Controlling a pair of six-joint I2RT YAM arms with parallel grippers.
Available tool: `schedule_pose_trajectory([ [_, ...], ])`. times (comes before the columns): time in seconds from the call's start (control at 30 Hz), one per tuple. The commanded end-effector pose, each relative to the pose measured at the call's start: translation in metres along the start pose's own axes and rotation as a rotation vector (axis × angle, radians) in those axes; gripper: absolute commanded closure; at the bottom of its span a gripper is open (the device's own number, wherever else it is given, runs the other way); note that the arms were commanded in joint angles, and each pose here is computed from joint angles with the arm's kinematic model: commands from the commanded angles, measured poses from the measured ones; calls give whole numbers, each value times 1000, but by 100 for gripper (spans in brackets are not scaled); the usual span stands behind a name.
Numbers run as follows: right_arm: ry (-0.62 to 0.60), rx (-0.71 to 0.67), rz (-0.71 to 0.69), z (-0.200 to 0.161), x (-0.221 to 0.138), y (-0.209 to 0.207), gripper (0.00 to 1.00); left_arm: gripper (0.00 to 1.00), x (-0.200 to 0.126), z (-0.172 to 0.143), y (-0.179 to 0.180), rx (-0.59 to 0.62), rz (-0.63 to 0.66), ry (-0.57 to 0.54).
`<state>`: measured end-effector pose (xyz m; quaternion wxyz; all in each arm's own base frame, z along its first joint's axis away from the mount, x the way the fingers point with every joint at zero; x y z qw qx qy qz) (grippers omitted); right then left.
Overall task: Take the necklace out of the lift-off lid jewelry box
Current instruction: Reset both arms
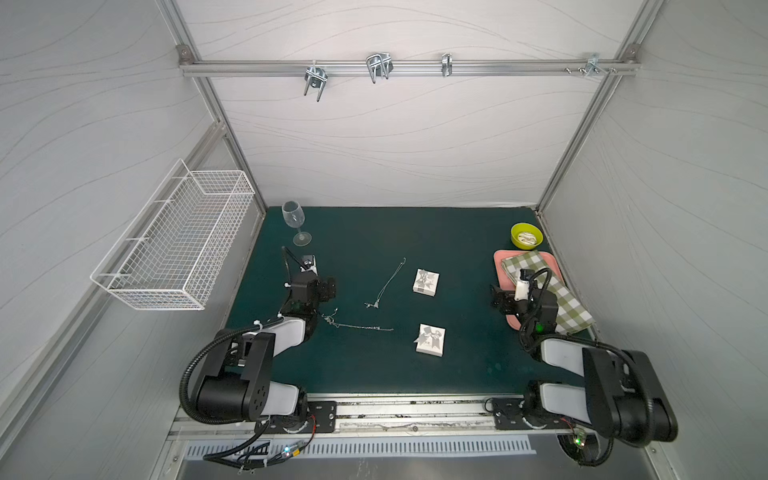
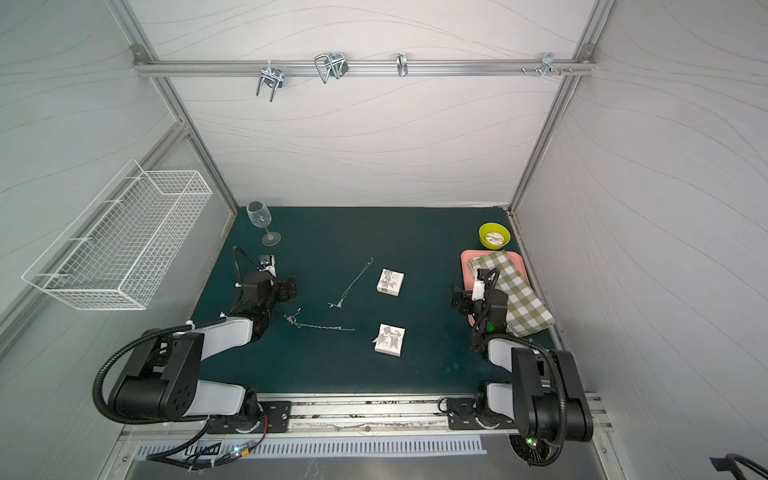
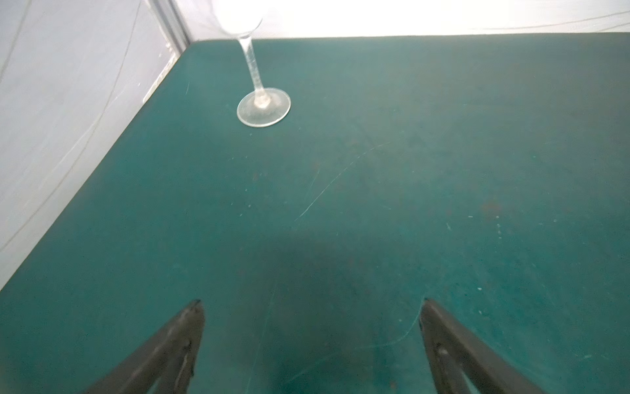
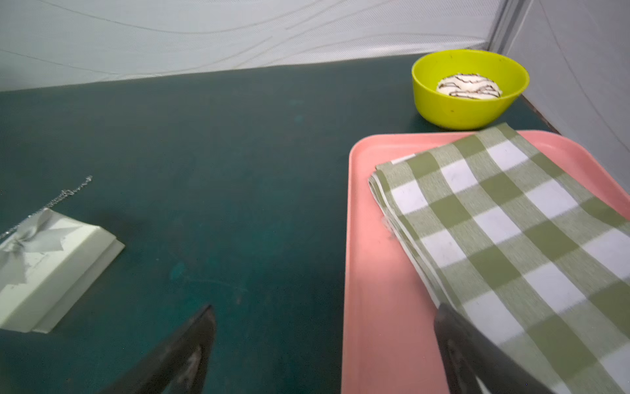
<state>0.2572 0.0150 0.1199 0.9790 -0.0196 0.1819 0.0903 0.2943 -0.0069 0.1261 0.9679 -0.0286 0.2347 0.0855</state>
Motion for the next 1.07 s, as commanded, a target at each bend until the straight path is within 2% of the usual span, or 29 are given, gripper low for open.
schedule_pose_trajectory([
  [0.0,-139,-12,0,21,13,-4,1,2,1,21,-1,-3,-23,-183],
  [0.13,-123,31,-12,11,38,-11,1,1,4,6,4,-28,-9,-231],
  [0.2,-25,47,-15,16,44,-12,1,1,9,4,4,-28,-6,-224],
  [0.33,59,-47,-22,22,60,2,1,2,21,11,8,-47,-28,-149],
  [0.4,36,-63,-33,22,62,4,1,2,25,12,12,-74,-36,-112],
  [1.03,45,-66,-31,22,62,5,1,1,25,12,12,-75,-42,-115],
])
Point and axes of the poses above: each gripper's point midway between its finger pads, its own x axis out along the fingers, its own y axis along the line the jaws close on, z = x × y, the point moved 9 cm from there along -x, back along the fingers, and after that the axes turned 6 degrees about -x, right-handed, at the moved point
